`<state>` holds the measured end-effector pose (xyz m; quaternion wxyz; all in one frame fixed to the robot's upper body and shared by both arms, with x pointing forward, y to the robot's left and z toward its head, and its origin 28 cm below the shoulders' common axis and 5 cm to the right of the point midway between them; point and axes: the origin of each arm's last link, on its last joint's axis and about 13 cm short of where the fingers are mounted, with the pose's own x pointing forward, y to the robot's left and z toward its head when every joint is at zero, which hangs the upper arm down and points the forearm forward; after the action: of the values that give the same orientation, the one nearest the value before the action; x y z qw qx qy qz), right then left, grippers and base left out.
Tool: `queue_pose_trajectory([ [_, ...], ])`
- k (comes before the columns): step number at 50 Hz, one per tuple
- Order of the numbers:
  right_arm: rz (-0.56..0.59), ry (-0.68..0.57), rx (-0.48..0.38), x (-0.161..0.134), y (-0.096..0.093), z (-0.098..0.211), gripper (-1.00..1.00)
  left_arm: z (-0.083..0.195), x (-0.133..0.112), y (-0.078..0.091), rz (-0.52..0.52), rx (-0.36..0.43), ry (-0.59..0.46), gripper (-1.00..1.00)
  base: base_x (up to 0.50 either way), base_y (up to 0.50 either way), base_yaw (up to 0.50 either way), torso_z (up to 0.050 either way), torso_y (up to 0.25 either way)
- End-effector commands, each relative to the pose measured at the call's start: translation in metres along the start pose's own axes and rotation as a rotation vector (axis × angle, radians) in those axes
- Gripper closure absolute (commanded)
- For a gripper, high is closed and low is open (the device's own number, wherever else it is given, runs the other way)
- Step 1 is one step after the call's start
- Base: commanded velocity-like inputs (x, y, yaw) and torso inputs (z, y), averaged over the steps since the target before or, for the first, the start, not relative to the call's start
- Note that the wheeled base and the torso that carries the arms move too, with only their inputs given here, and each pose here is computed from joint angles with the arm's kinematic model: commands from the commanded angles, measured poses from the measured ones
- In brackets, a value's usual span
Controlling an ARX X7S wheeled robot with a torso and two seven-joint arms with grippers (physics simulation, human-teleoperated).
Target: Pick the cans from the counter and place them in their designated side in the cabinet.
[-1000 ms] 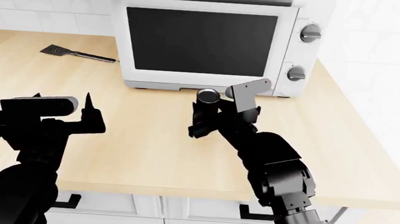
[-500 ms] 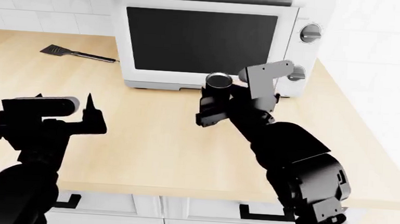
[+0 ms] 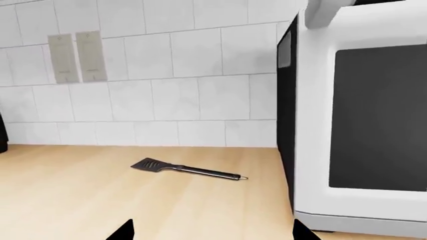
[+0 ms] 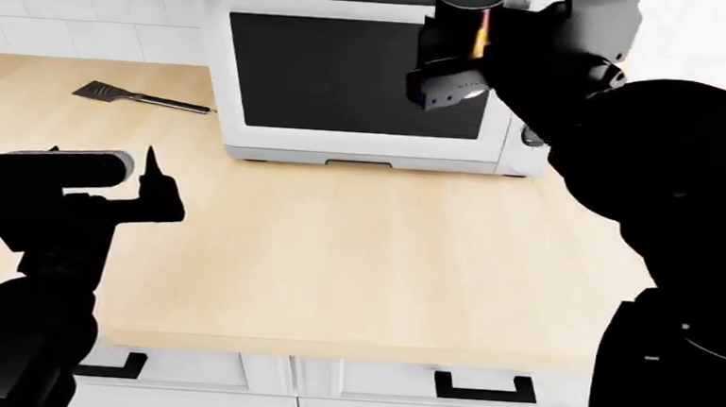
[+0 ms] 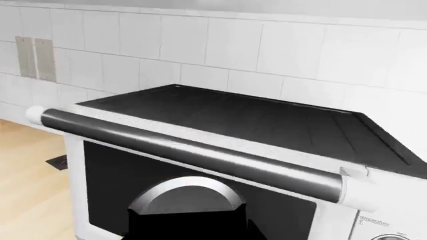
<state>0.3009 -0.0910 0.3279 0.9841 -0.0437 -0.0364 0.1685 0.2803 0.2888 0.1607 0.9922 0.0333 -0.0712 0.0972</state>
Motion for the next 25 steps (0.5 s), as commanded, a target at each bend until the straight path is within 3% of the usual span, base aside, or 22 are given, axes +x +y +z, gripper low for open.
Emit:
queue_pose_trajectory([
  [1,-0.045,-0.115,-0.073,-0.023,-0.013,0.088,1.0,0.008,0.006,0.004,0.019,0.004,-0.006,-1.0,0.0,0.0,0.0,0.0,0.0],
  [8,-0.074,-0.163,-0.13,-0.022,-0.02,0.152,1.0,0.008,0.011,0.008,0.024,0.026,-0.005,-1.0,0.0,0.0,0.0,0.0,0.0],
  [18,-0.142,-0.192,-0.192,0.008,-0.024,0.234,1.0,0.007,0.017,0.012,0.042,0.049,-0.01,-1.0,0.0,0.0,0.0,0.0,0.0],
  [25,-0.233,-0.205,-0.197,0.01,-0.029,0.244,1.0,0.006,0.021,0.014,0.047,0.051,-0.012,-1.0,0.0,0.0,0.0,0.0,0.0],
])
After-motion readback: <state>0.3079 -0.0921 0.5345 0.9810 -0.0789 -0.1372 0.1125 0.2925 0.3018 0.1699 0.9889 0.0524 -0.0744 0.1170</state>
